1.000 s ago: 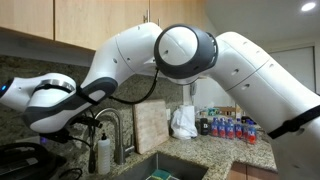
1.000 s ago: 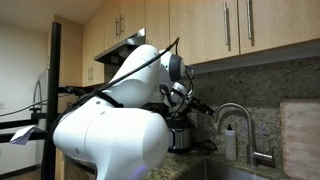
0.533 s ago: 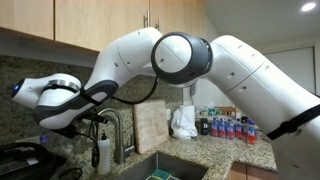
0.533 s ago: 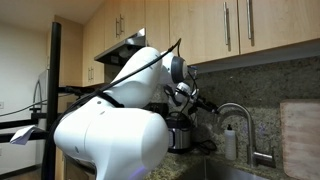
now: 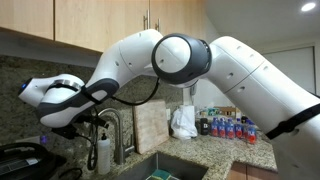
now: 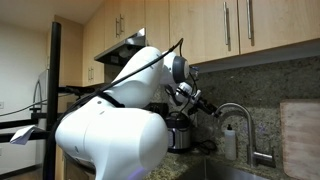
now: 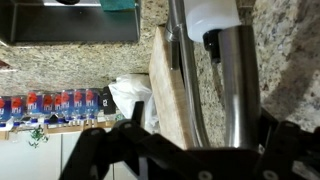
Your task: Turn the tap nozzle to the right
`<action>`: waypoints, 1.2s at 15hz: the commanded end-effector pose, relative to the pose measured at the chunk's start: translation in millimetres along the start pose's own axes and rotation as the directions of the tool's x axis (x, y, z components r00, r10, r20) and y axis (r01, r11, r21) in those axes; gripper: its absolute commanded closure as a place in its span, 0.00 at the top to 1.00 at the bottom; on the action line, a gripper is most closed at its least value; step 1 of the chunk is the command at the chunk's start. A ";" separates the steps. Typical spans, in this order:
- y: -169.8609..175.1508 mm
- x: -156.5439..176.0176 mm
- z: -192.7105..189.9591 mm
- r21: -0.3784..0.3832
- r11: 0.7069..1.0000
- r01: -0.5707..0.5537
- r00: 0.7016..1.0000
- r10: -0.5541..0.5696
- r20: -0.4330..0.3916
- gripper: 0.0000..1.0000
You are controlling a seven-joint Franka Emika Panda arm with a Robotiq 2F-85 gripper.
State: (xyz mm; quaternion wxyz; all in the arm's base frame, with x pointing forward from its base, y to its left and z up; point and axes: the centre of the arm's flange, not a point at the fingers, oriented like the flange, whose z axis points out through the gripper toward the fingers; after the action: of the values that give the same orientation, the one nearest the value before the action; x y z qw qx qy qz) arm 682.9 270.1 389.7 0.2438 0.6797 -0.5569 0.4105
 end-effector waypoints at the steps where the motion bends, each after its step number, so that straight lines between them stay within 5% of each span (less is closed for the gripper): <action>1: 23.2 6.7 1.3 -0.034 0.999 0.018 0.997 -0.015 0.073 1.00; 18: 59.7 3.8 24.1 -0.126 0.992 0.023 0.986 -0.001 0.170 1.00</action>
State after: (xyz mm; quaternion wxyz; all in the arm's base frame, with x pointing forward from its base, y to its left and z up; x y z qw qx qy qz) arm 654.5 247.1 377.0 0.2504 0.6964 -0.5866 0.3290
